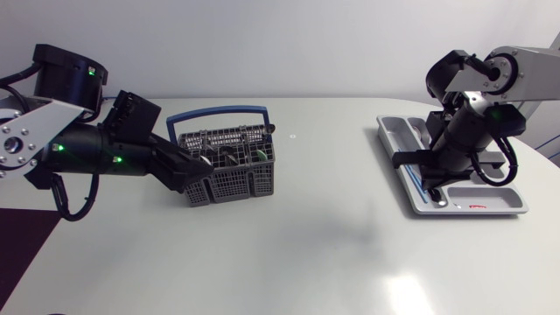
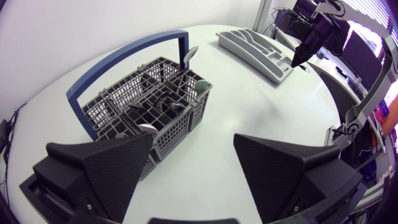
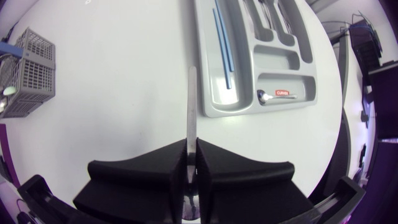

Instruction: Unload the cutlery basket into the drawer organizer.

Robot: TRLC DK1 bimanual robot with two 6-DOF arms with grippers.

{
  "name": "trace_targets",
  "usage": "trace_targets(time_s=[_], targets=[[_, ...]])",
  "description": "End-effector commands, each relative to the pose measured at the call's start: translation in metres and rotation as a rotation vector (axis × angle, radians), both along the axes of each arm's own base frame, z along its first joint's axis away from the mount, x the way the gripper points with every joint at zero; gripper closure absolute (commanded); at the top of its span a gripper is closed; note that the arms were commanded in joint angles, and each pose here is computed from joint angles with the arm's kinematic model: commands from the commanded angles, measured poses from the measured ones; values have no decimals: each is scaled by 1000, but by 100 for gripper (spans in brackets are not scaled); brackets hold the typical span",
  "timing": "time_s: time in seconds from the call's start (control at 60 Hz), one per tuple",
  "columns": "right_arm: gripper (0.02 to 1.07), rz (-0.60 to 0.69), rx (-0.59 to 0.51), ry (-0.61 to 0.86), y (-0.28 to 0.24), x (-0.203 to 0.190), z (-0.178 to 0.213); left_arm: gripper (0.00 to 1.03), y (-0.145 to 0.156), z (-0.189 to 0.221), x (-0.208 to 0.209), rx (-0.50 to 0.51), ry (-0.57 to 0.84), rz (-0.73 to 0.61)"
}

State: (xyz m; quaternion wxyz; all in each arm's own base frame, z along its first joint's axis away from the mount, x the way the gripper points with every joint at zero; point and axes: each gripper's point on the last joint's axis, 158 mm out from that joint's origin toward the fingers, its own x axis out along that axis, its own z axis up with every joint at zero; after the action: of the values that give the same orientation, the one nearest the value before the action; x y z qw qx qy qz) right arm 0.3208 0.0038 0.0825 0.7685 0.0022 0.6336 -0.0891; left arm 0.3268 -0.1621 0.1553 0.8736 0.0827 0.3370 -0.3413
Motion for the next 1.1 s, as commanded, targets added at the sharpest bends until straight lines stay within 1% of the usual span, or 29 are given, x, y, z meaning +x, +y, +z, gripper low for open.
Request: trace_targets(time_s=[0.0, 0.067, 0.133, 0.183, 0.25, 0.333, 0.45, 0.55, 0.6, 0.65, 0.817, 0.9, 0.983, 1.067, 1.083], targets=[[101, -149, 11, 23, -14, 1, -2, 12, 0, -7, -8, 10, 15, -6], [101, -268, 14, 79, -26, -5, -9, 12, 0, -7, -8, 13, 13, -4], [101, -351, 16, 119, -35, -9, -15, 12, -1, -7, -9, 13, 13, -5], [101, -416, 20, 115, -47, -6, -20, 12, -1, -8, -9, 13, 15, -5], [101, -469, 21, 108, -61, -1, -25, 12, 0, -8, -9, 14, 16, -4], [101, -556, 29, 52, -88, 10, -26, 12, -1, -10, -10, 16, 18, -6], [101, -618, 10, 43, -112, 14, -28, 12, 0, -11, -10, 21, 19, -4], [101, -697, 11, 45, -128, 15, -34, 12, -1, -11, -11, 21, 19, -7], [101, -747, -10, 52, -141, 15, -38, 12, -3, -11, -12, 21, 21, -6], [99, -774, -21, 59, -150, 15, -42, 12, -4, -11, -13, 25, 20, -7], [98, -874, -13, 77, -174, 12, -52, 12, -6, -10, -14, 28, 18, -5], [90, -914, 7, 89, -183, 11, -56, 12, -7, -10, -15, 28, 19, -7], [89, -941, 22, 100, -193, 12, -62, 12, -8, -9, -16, 29, 17, -8], [79, -967, 64, 135, -196, 10, -71, 12, -9, -8, -17, 33, 13, -8], [79, -971, 66, 132, -198, 10, -71, 12, -10, -8, -17, 34, 11, -10]])
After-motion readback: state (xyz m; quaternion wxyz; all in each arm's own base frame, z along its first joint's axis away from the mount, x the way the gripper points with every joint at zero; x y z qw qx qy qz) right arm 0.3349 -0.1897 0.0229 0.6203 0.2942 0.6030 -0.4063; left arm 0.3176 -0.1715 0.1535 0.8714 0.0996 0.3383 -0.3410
